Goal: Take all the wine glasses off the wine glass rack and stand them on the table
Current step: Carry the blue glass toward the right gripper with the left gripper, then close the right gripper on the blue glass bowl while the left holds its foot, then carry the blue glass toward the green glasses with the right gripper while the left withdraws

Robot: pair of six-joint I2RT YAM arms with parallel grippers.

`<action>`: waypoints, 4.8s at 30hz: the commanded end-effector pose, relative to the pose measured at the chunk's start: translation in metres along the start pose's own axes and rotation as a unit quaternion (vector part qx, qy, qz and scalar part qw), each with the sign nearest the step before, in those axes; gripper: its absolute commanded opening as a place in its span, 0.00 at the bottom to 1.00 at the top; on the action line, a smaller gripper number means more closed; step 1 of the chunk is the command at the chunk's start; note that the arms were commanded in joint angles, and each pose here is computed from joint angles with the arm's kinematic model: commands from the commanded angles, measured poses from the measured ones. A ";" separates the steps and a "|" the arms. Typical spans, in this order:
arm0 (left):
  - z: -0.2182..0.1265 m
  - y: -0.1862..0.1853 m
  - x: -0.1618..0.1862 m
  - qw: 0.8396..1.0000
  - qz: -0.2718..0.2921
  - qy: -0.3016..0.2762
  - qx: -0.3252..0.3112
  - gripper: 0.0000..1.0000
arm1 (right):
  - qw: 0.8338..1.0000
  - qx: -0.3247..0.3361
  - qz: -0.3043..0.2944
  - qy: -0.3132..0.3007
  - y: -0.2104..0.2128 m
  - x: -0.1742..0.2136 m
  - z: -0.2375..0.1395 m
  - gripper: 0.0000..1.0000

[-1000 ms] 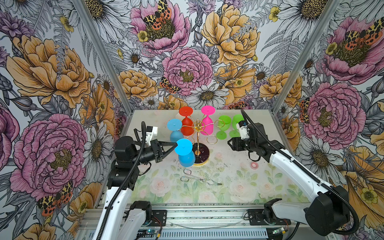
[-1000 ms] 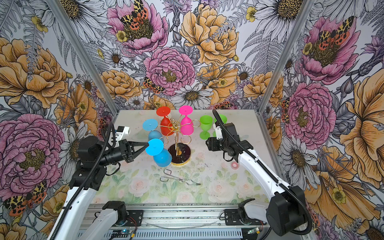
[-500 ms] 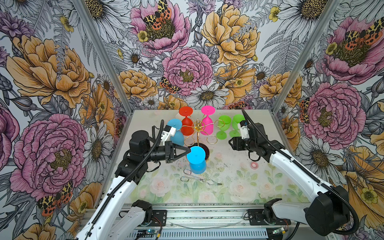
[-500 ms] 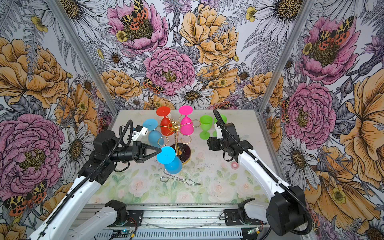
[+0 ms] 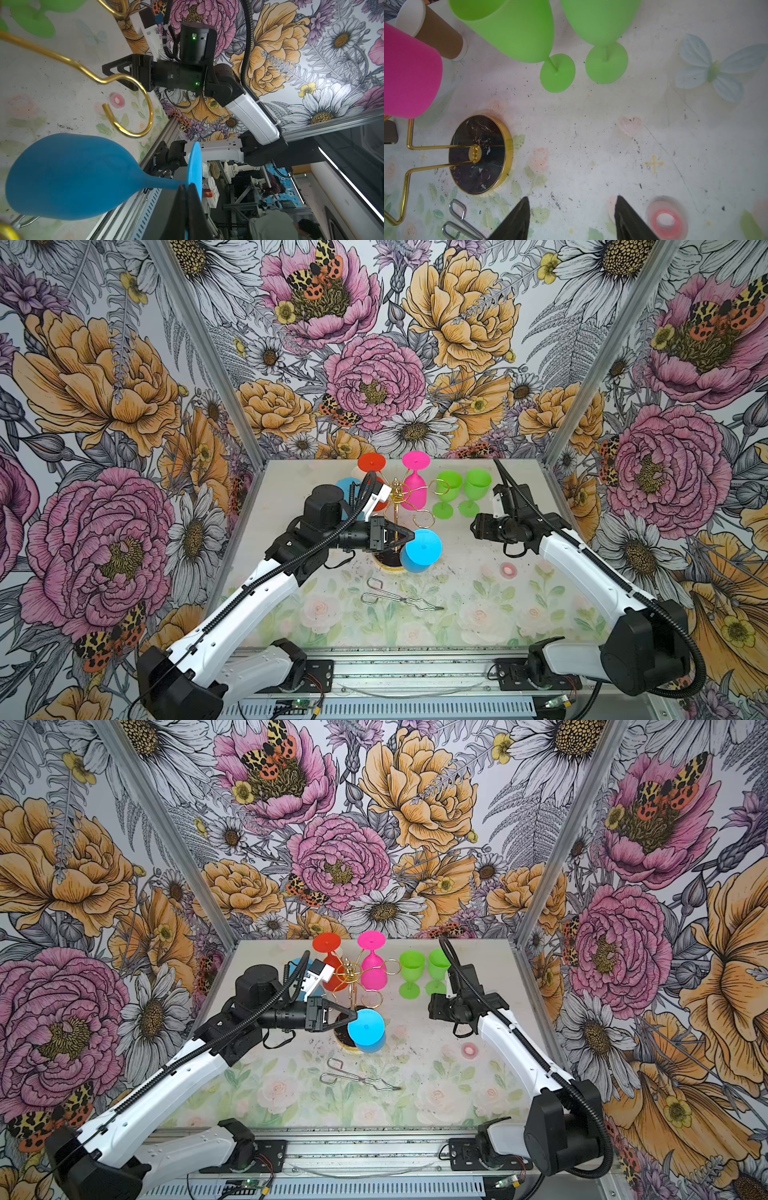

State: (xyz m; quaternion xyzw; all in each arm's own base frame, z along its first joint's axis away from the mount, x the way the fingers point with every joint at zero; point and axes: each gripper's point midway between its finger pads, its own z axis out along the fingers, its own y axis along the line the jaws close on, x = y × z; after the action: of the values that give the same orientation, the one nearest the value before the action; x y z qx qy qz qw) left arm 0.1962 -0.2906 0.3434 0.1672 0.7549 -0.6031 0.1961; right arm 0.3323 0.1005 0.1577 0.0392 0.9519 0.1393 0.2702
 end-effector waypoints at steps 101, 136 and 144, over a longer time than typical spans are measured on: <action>0.105 0.113 0.076 0.218 0.901 0.156 -0.342 0.00 | 0.971 -0.206 -0.032 0.116 0.089 -0.022 -0.115 0.25; 0.094 0.098 0.095 0.340 0.872 0.102 -0.337 0.69 | 0.994 -0.062 -0.060 0.065 0.047 -0.043 -0.104 0.00; 0.075 0.062 0.081 0.500 0.794 0.018 -0.346 0.82 | 0.993 0.010 -0.104 0.051 0.046 -0.043 -0.084 0.00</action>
State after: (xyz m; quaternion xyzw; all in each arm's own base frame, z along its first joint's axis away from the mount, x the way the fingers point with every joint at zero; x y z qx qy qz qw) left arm 0.1655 -0.3517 0.2180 0.6720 0.3937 0.1752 0.6023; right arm 0.3079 0.1225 0.2607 -0.0670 0.9665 0.1416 0.2035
